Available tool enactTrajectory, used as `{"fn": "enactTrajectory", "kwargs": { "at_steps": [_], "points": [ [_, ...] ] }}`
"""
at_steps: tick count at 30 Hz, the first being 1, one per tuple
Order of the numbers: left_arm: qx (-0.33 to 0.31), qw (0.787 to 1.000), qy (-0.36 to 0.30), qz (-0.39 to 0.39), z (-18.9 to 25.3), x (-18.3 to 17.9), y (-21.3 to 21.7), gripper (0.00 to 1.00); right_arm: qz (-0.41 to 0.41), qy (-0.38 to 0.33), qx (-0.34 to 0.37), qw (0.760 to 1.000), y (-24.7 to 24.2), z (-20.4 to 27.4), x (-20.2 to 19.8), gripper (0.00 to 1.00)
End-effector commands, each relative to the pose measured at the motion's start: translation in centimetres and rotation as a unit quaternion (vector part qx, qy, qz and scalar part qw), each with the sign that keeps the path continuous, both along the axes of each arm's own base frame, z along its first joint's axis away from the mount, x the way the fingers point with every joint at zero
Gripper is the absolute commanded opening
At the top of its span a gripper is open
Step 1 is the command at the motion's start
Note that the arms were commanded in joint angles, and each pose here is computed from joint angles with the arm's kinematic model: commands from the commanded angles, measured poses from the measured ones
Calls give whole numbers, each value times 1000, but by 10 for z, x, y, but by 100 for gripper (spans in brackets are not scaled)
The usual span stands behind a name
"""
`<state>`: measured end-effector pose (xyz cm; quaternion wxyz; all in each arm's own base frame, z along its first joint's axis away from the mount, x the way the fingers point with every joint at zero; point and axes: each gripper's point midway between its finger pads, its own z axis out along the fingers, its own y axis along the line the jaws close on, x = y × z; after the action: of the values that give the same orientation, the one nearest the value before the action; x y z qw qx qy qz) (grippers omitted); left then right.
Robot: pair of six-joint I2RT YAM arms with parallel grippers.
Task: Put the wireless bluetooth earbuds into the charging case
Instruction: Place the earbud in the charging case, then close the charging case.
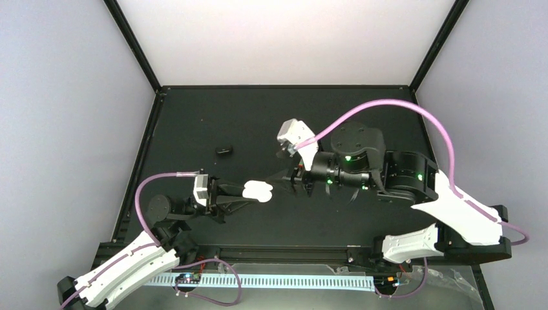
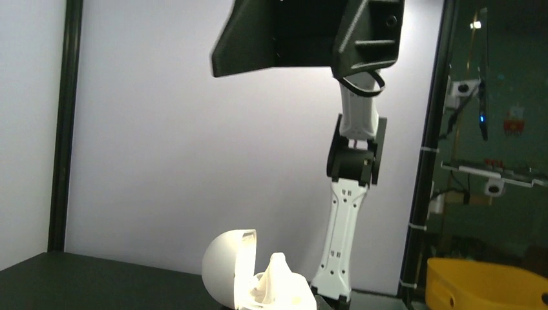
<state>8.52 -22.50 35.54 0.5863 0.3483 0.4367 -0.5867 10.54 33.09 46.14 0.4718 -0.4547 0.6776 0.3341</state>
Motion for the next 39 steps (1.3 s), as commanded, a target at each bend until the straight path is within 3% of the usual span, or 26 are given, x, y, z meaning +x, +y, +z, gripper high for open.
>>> {"fn": "enactTrajectory", "kwargs": {
  "at_steps": [1,6,12,22,26,33,39],
  "points": [
    [-55,997,53,2,20,8,8,2,56,69,29,996,-6,7,-17,63],
    [-69,995,66,-10,25,6,9,2,63,84,26,994,-4,0,-18,62],
    [-72,996,51,-18,29,0,12,2,12,64,-4,998,-5,-19,3,62],
    [-59,997,-33,-43,29,-26,15,2,-48,40,-7,998,-10,-41,31,58],
    [-33,996,-69,-55,26,-35,12,1,-34,41,27,998,-9,-35,27,59],
    [-15,993,-101,-54,25,-38,8,2,35,72,-2,997,10,-60,8,60],
    [-8,993,-98,-58,26,-36,4,2,9,62,-2,998,8,-68,17,61]
  ]
}}
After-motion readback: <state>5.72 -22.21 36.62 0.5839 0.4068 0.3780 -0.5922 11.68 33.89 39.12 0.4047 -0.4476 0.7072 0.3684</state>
